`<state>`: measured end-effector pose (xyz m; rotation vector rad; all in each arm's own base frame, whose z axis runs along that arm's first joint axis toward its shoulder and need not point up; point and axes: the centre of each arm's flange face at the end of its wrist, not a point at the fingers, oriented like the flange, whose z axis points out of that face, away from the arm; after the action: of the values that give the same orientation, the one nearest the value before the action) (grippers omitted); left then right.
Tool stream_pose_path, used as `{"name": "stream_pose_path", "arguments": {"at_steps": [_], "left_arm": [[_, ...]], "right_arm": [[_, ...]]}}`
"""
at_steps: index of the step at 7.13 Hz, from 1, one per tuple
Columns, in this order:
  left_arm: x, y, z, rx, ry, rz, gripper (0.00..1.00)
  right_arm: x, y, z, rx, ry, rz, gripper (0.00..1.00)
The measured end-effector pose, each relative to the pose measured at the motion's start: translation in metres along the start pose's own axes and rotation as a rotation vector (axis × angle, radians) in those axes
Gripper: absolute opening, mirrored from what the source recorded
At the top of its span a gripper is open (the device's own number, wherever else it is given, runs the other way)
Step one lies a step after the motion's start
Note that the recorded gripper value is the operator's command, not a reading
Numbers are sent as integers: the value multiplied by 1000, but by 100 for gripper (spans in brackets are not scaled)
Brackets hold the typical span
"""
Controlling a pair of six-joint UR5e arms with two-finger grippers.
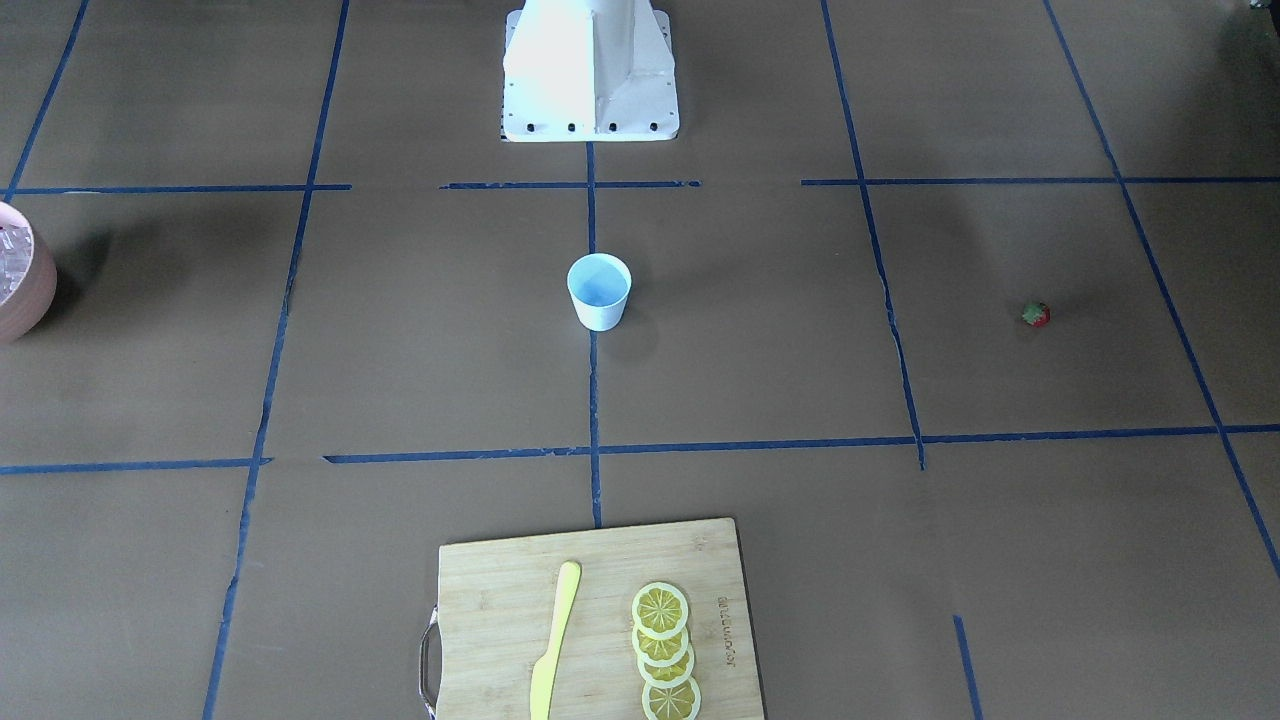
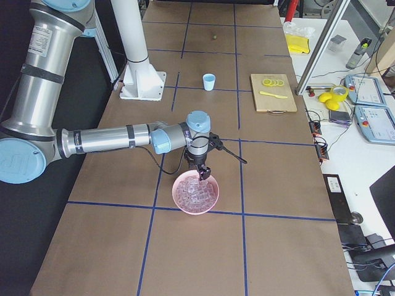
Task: Put ice and strawberries in cup
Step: 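Grasp an ice cube from the pink bowl with the right gripper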
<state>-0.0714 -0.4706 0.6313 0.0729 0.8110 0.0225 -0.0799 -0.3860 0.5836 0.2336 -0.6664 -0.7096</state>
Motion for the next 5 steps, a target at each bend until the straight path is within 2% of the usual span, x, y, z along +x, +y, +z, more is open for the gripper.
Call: {"name": "stream_pose_path", "arguments": {"at_steps": [2,5], "left_arm": [[0,0,0,1,0,1,100],[1,0,-1,2,1,3,100]], "right_arm": [[5,5,10,-17,-12,-22,72],[14,8,22,-38,-14,-51,65]]}}
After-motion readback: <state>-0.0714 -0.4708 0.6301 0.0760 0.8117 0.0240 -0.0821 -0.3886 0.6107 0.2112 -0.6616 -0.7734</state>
